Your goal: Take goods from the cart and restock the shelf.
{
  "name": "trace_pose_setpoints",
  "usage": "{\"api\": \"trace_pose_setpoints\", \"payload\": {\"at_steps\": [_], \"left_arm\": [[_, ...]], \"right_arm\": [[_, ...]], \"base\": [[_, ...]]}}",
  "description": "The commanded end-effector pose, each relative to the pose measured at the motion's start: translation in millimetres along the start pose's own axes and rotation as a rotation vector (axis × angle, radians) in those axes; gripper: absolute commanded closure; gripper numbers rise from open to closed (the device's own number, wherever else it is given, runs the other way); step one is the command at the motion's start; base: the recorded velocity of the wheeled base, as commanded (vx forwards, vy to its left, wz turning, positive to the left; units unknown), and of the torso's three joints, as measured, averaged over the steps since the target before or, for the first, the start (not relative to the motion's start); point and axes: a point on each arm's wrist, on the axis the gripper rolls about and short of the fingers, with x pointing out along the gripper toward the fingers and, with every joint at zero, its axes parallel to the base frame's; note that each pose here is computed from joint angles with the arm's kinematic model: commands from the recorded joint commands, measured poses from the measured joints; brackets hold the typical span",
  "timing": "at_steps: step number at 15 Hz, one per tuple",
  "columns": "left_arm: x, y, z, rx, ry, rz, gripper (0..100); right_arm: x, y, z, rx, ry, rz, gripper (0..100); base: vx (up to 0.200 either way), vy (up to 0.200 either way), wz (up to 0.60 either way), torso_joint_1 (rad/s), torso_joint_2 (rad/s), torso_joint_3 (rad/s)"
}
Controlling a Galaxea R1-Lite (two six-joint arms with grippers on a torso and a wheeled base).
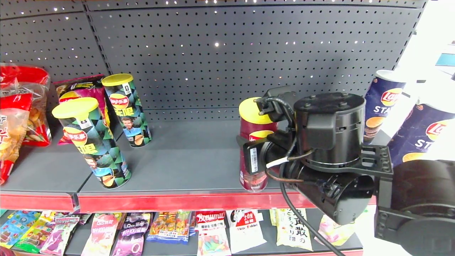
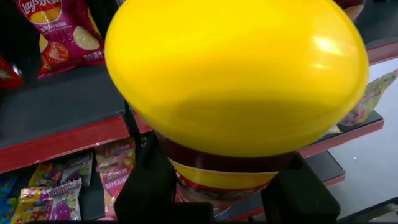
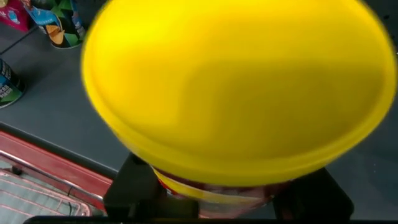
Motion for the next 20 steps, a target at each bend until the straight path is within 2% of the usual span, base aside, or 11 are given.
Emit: {"api": "trace_pose_setpoints", "payload": {"at_steps": [1, 10, 15, 18, 20], "left_arm": [[0, 0.0, -0.2, 0.000, 0.001, 0.000, 100], [0, 0.1, -0.1, 0.000, 0.002, 0.000, 100], [1, 0.1, -1.3, -0.002, 0.007, 0.000, 100], [2, 0.3, -3.4, -0.005, 0.017, -0.001, 100], [3, 0.4, -3.4, -0.004, 0.018, -0.002, 100]], "right_arm": [[1, 1, 1, 0.004, -0.006, 0.000, 0], [-16, -8, 0, 0.010, -0.011, -0.003, 0], [-54, -26, -8, 0.006, -0.014, 0.021, 0], [-75, -33, -21, -0.014, 0.004, 0.050, 0], [-89, -45, -28, -0.015, 0.003, 0.052, 0]], "base": [[0.000, 0.000, 0.00, 0.000, 0.00, 0.000], [0.000, 0.000, 0.00, 0.000, 0.00, 0.000], [0.000, 0.000, 0.00, 0.000, 0.00, 0.000], [0.000, 0.000, 0.00, 0.000, 0.00, 0.000], [0.000, 0.000, 0.00, 0.000, 0.00, 0.000]]}}
